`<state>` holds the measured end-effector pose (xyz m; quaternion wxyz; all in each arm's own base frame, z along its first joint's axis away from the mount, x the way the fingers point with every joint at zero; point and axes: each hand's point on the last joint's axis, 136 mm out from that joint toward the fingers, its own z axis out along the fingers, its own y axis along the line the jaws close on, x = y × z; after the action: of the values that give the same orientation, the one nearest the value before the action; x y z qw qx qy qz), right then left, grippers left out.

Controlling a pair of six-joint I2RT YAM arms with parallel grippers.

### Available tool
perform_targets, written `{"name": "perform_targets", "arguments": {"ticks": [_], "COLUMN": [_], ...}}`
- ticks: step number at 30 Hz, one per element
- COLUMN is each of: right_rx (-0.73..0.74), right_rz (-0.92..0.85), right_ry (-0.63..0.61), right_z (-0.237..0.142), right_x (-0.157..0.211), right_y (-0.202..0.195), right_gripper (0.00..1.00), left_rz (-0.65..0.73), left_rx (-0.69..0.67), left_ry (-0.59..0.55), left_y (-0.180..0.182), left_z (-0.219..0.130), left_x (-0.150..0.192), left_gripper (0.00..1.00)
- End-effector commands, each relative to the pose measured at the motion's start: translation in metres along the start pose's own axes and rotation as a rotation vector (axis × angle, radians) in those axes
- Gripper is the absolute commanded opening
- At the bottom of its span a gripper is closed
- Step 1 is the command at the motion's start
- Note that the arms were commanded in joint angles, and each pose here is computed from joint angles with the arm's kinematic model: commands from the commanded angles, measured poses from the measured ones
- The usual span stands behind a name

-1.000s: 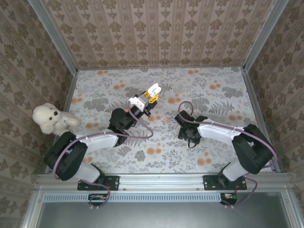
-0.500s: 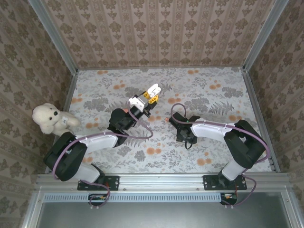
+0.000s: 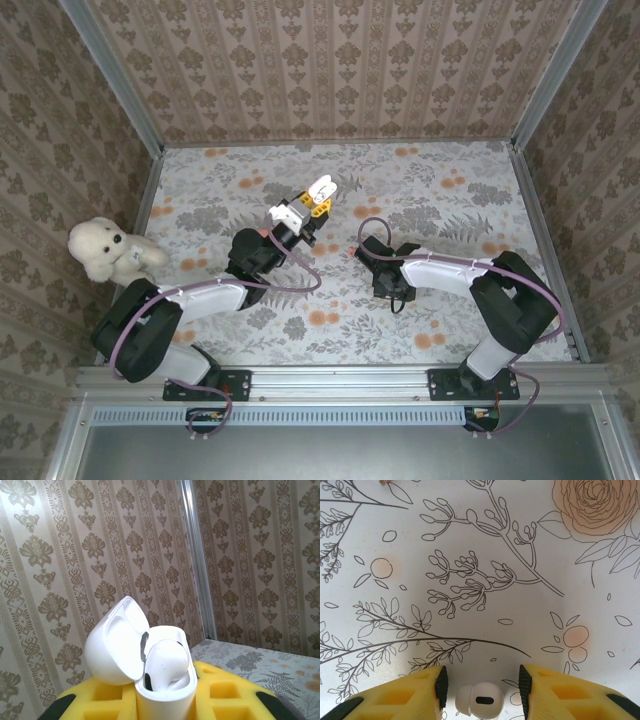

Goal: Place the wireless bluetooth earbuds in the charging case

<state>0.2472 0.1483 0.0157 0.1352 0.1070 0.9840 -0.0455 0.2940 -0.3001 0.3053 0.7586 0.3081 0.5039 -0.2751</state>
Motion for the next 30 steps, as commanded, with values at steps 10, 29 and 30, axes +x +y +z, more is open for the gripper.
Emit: {"name": "perform_targets", "arguments": {"ticks": [10,29,30], "right_rx": [-0.022,-0.018,-0.016], "right_rz": [0.010,0.005,0.004], "right_ry": [0.007,0.036,0.036], "right_z": [-0.008,0.005,0.005], "right_x": [0.007,0.012,0.012], "right_y": [-0.005,0.000,0.000], "right_gripper": [0.43,0.42,0.42], "left_rz": [0.020,0.022,0.022], "left_rx": [-0.019,-0.022,-0.023], "left_ry": [-0.066,-0.068,-0.068], "left_y": [0.006,0.007,0.007], "left_z": [0.000,0.001,0.001], "left_x": [-0.020,-0.021,-0.021], "left_gripper": [0.00,0.00,0.00]}}
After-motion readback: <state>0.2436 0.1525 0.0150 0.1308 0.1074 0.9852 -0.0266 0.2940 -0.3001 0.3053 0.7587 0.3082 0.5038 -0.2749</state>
